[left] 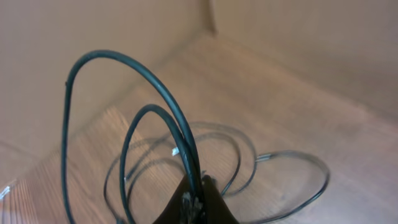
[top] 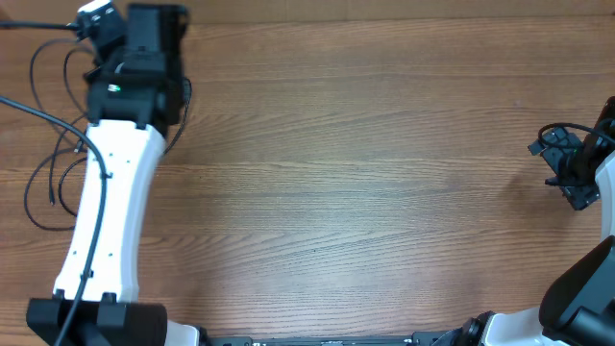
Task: Untangle cables
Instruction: 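Lift the cable and sweep the left gripper to the table's far left, then lower the cable onto the left cable pile and open the left gripper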
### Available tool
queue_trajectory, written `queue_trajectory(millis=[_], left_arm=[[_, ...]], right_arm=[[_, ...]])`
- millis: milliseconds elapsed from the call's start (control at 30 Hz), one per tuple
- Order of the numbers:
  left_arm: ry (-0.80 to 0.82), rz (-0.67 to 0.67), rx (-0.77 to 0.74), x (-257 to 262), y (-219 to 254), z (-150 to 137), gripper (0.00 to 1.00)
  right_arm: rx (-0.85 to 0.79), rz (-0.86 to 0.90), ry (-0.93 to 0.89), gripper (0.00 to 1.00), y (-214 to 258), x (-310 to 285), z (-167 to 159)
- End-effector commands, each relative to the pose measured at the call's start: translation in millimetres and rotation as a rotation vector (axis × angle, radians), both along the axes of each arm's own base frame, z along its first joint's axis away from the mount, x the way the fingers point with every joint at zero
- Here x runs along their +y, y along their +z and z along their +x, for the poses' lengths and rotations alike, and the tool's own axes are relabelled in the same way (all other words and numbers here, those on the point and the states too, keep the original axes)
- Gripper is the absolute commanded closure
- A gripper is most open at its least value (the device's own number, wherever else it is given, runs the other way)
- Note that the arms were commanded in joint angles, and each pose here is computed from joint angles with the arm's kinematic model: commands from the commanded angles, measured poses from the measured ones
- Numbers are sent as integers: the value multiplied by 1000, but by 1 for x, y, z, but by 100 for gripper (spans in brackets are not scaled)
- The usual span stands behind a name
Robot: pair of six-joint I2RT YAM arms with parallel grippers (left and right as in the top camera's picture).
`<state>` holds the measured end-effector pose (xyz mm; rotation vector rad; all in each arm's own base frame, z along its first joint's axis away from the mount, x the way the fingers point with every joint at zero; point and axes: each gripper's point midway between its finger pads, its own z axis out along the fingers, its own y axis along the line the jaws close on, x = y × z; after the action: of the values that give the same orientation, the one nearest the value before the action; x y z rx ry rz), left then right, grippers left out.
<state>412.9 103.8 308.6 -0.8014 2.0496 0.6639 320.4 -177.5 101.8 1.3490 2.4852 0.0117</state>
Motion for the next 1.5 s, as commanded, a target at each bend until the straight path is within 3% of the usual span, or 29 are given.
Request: queue_trajectory(millis=[0, 300, 467, 600, 800, 1133, 1467], left_arm=[[-45, -189, 80, 11, -44, 8, 96], [26, -414, 277, 51, -135, 2, 94], [-16, -600, 372, 34, -188, 6, 41], [-134, -730, 453, 8, -224, 12, 13], [-371, -869, 540, -34, -252, 17, 9], [-402, -890, 653, -65, -276, 7, 12], [-529, -857, 782, -136, -290, -10, 12]], right_arm=[[-3, -9, -3, 0, 2, -2, -1], [-4, -9, -3, 0, 2, -2, 0], [-3, -9, -3, 0, 2, -2, -1], [-4, -9, -3, 0, 2, -2, 0], [-4, -9, -3, 0, 2, -2, 0], [-3, -9, -3, 0, 2, -2, -1], [-3, -9, -3, 0, 2, -2, -1]])
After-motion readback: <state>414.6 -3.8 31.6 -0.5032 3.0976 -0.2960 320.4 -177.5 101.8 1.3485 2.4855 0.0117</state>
